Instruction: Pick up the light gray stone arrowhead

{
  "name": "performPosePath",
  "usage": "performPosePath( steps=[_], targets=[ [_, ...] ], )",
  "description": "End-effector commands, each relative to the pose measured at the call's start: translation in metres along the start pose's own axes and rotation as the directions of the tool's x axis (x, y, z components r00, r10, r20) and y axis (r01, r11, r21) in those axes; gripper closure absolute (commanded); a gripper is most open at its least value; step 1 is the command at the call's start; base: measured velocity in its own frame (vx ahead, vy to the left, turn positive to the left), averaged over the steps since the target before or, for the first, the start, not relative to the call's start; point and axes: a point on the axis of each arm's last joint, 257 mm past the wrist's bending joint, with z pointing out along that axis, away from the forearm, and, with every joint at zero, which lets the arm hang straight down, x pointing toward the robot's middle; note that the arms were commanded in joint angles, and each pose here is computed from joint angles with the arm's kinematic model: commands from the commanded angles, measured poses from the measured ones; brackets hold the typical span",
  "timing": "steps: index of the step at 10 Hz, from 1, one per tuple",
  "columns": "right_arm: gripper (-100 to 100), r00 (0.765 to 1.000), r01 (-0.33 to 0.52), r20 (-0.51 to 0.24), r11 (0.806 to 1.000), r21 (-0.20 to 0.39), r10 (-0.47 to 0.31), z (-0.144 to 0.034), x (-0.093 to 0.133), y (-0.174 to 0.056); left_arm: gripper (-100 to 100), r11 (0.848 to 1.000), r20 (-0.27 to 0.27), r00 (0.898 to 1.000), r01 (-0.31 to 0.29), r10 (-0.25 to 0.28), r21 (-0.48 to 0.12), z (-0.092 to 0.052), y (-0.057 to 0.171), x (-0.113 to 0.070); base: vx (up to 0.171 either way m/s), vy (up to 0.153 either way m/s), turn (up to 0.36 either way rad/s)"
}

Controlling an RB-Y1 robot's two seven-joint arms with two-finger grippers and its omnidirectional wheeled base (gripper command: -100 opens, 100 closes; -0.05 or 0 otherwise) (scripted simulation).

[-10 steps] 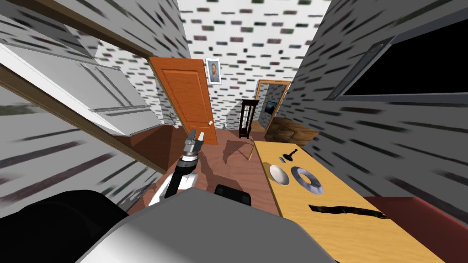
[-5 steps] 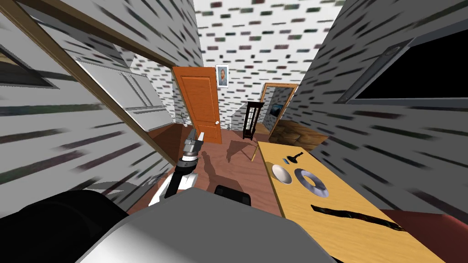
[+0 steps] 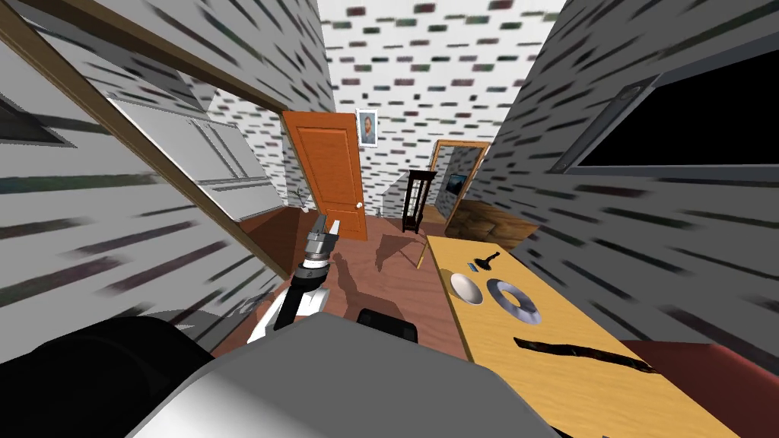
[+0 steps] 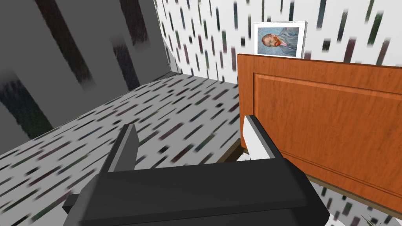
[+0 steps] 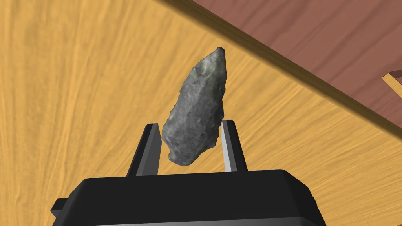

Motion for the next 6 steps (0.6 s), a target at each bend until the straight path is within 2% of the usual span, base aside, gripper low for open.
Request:
performPosePath(
  steps=[1, 3, 6],
  targets=[
    [100, 0.999, 0.052, 0.000, 0.999, -0.006, -0.052, -0.003, 0.000, -0.003, 0, 1.000, 0.000, 1.000, 0.000, 0.000, 0.000, 0.000, 0.000, 0.000, 0.173, 0.020, -0.426],
    [100, 0.991, 0.134, 0.003, 0.991, -0.016, -0.134, -0.007, 0.000, -0.006, 0, 1.000, 0.000, 1.000, 0.000, 0.000, 0.000, 0.000, 0.000, 0.000, 0.242, -0.013, -0.453],
    [100, 0.967, 0.255, 0.008, 0.966, -0.032, -0.255, -0.015, 0.000, -0.011, 0, 1.000, 0.000, 1.000, 0.000, 0.000, 0.000, 0.000, 0.000, 0.000, 0.237, 0.032, -0.398]
  ],
)
